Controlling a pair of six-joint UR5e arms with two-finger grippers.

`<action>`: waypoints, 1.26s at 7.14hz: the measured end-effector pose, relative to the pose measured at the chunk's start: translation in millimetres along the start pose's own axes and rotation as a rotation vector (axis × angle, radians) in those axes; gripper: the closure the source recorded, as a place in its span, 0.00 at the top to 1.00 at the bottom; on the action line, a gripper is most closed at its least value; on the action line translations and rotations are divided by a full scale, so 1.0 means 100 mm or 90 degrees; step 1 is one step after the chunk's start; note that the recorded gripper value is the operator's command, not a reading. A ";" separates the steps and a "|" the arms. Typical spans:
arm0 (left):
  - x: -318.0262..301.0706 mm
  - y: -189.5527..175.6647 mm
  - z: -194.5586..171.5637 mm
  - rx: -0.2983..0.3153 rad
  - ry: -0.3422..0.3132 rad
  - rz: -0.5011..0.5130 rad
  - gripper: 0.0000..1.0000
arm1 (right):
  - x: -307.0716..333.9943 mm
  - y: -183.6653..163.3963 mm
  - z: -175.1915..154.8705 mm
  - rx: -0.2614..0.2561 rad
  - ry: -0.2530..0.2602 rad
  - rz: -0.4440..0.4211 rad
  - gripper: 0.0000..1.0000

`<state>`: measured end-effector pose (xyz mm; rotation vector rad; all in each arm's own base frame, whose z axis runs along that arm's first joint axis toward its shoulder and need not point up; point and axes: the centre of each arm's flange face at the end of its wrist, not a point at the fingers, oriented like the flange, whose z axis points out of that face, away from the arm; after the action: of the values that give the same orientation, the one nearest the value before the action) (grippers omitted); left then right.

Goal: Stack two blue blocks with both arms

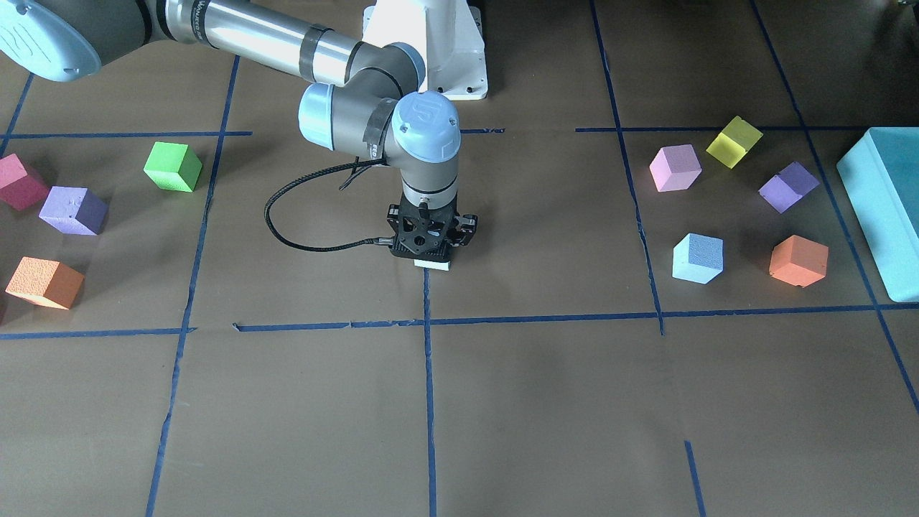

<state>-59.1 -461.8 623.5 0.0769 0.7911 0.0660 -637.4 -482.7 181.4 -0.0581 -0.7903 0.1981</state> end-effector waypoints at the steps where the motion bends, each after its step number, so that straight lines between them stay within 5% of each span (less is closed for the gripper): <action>1: 0.01 0.00 -0.01 0.001 0.000 0.001 1.00 | 0.01 0.01 0.01 -0.001 0.001 -0.003 1.00; 4: 0.15 -0.03 -0.15 0.020 -0.001 0.019 1.00 | -0.02 -0.12 -0.30 0.013 -0.026 -0.002 1.00; 7: 0.81 -0.07 -0.72 0.089 0.005 0.069 1.00 | 0.29 -0.61 -1.41 0.038 -0.059 0.013 1.00; 9: 1.50 -0.07 -0.74 0.088 0.029 0.049 1.00 | 0.91 -0.96 -2.05 0.051 -0.033 -0.033 1.00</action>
<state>-7.0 -452.3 464.8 0.2370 0.8374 0.0869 -414.2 -554.2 112.5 0.0436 -0.8335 0.1819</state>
